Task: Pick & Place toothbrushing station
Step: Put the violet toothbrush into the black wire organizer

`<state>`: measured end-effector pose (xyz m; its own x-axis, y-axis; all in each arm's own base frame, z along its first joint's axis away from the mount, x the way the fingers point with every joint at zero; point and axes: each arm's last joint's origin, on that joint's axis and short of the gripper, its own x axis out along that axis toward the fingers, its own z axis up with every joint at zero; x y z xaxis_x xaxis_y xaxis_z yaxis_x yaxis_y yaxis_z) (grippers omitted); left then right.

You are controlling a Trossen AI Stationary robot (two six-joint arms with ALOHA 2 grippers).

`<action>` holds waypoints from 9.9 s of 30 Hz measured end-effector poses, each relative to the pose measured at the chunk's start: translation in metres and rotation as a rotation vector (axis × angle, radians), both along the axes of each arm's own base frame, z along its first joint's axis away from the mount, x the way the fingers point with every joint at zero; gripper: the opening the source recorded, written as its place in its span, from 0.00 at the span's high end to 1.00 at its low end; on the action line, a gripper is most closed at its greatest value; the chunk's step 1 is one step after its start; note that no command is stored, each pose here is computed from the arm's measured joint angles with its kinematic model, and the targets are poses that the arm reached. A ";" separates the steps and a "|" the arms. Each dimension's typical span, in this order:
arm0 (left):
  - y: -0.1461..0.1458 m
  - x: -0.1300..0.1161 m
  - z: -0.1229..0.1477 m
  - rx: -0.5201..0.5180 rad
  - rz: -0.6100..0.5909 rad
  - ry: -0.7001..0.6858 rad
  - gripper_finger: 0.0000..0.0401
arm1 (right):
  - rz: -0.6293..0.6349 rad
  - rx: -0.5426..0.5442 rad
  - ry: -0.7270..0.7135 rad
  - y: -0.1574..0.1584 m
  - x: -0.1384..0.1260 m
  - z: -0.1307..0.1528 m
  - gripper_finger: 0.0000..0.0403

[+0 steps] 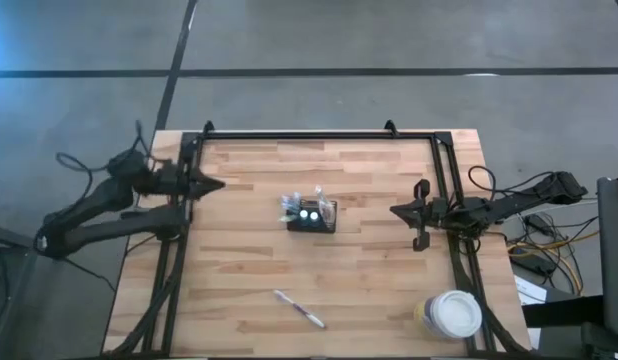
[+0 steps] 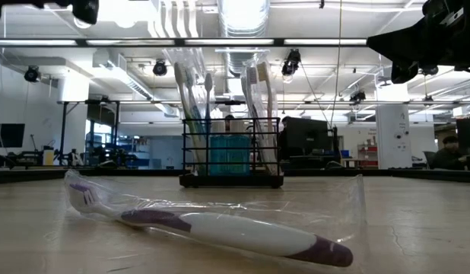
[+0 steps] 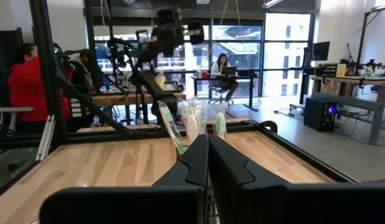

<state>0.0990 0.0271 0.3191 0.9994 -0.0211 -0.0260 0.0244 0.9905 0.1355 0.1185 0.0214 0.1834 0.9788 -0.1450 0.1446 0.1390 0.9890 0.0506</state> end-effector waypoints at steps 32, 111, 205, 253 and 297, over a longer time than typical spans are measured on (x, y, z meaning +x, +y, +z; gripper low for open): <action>0.003 -0.005 -0.151 0.010 0.165 0.019 1.00 | -0.002 0.008 -0.001 0.000 0.000 0.000 0.98; 0.002 0.007 -0.161 -0.055 0.160 0.116 0.95 | 0.027 0.595 1.331 0.174 0.357 0.023 0.52; -0.001 0.013 -0.118 -0.074 0.049 -0.162 0.67 | 0.198 -0.233 0.311 0.023 0.196 0.075 0.96; -0.018 0.179 -0.006 0.057 -0.305 -0.027 0.39 | 0.241 -0.170 0.270 -0.001 0.226 0.091 0.95; -0.022 0.173 0.003 0.113 -0.341 -0.051 0.94 | 0.235 -0.179 0.273 -0.003 0.222 0.104 0.77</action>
<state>0.2724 0.0049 0.3219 0.9357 -0.3529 0.0023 0.3408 0.9053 0.2534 0.3400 0.0180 0.2874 0.9883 0.0910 -0.1227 -0.1072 0.9853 -0.1330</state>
